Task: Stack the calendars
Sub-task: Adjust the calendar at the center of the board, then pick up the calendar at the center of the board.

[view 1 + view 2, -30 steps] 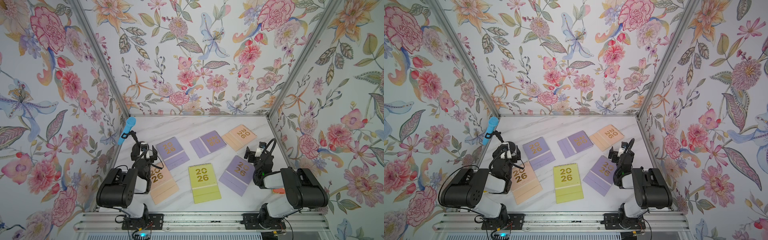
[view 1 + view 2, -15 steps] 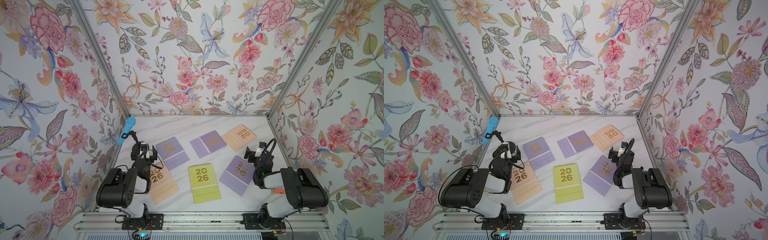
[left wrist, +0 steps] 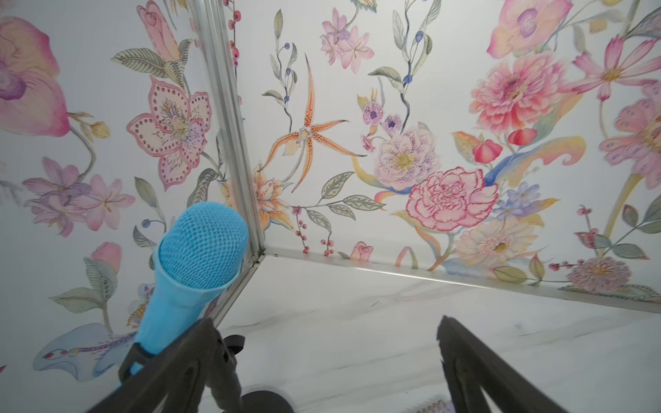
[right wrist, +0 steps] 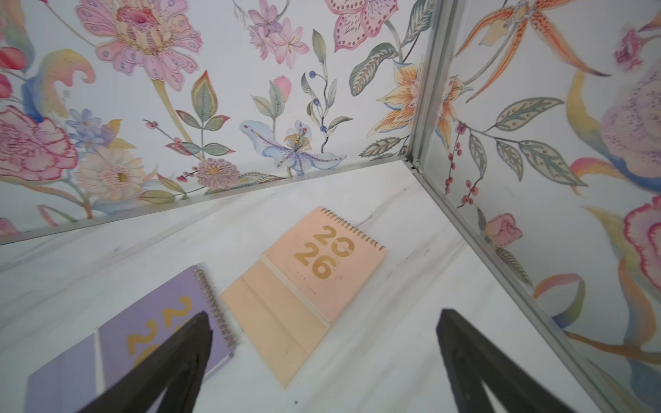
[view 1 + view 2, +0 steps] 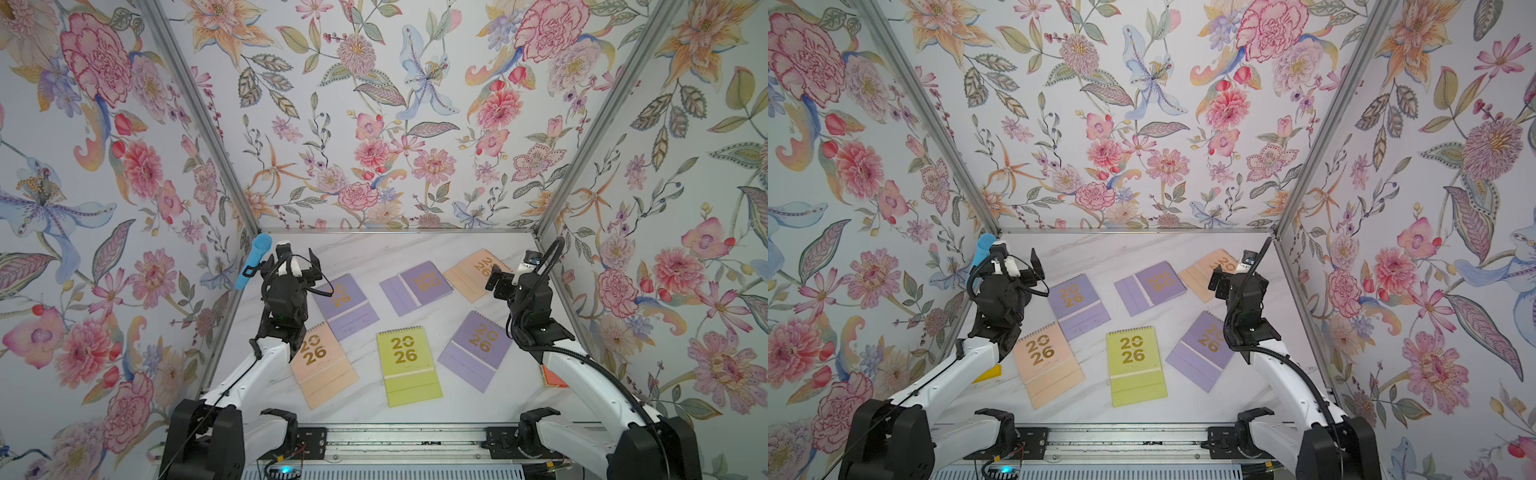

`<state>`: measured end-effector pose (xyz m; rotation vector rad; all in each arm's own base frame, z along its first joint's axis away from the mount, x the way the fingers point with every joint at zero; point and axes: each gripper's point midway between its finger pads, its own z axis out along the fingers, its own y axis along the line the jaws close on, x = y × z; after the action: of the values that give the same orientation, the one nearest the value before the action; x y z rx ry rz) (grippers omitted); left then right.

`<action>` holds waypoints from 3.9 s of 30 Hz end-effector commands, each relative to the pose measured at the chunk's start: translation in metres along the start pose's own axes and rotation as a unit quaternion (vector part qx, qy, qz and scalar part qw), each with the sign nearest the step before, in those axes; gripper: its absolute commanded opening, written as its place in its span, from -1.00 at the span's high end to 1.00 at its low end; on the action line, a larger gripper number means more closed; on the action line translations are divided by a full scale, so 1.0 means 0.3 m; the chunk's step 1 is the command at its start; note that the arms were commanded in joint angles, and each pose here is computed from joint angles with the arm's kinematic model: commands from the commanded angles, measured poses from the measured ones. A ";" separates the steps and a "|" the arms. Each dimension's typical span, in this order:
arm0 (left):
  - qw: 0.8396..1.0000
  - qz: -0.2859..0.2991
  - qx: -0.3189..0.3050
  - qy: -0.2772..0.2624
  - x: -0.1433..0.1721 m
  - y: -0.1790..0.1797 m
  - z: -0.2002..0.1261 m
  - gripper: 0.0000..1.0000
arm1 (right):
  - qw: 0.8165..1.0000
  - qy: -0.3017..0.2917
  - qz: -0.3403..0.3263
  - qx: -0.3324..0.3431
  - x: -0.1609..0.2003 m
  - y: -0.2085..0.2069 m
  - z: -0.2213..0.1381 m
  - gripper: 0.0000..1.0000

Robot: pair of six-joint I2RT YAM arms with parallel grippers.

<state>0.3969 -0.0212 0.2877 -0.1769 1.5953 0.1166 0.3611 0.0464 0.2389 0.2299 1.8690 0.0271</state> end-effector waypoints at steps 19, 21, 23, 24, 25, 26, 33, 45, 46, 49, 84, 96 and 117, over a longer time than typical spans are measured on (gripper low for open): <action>0.870 -0.202 0.203 0.401 0.761 -0.468 -0.347 0.63 | 0.871 0.435 0.096 -0.205 0.825 0.515 -0.358 -0.99; 0.862 -0.206 0.206 0.415 0.791 -0.480 -0.355 0.73 | 0.867 0.443 0.098 -0.208 0.839 0.530 -0.354 -0.99; 0.853 -0.206 0.207 0.433 0.825 -0.487 -0.367 0.91 | 0.862 0.451 0.097 -0.211 0.855 0.546 -0.353 -0.99; 0.849 -0.208 0.208 0.439 0.836 -0.489 -0.373 0.98 | 0.859 0.455 0.096 -0.212 0.862 0.551 -0.356 -0.99; 0.845 -0.210 0.210 0.444 0.847 -0.493 -0.380 1.00 | 0.858 0.459 0.096 -0.211 0.870 0.553 -0.359 -0.99; 0.842 -0.213 0.212 0.448 0.855 -0.496 -0.387 1.00 | 0.858 0.459 0.095 -0.210 0.874 0.556 -0.362 -0.99; 0.824 -0.221 0.223 0.471 0.903 -0.518 -0.431 1.00 | 0.844 0.481 0.101 -0.214 0.929 0.581 -0.382 -0.99; 0.798 -0.215 0.227 0.515 0.993 -0.540 -0.484 1.00 | 0.839 0.492 0.114 -0.203 0.972 0.560 -0.408 -0.99; 0.797 -0.216 0.230 0.516 0.993 -0.544 -0.488 1.00 | 0.839 0.492 0.115 -0.204 0.971 0.557 -0.411 -0.99; 0.794 -0.219 0.236 0.515 0.989 -0.559 -0.487 1.00 | 0.838 0.493 0.117 -0.203 0.971 0.548 -0.416 -0.99; 0.786 -0.108 0.364 0.488 0.826 -1.251 -0.386 1.00 | 0.852 0.411 0.324 -0.029 0.706 -0.200 -0.257 -0.99; 0.758 -0.093 0.394 0.512 0.915 -1.425 -0.445 1.00 | 0.845 0.425 0.321 -0.043 0.729 -0.204 -0.252 -0.99; 0.718 -0.101 0.408 0.556 1.040 -1.452 -0.564 1.00 | 0.810 0.436 0.374 -0.117 0.751 -0.110 -0.192 -0.99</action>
<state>0.3208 -0.4905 0.0237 0.3581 2.5581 -1.0543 0.2428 0.0454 0.0487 0.8471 2.5158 0.9443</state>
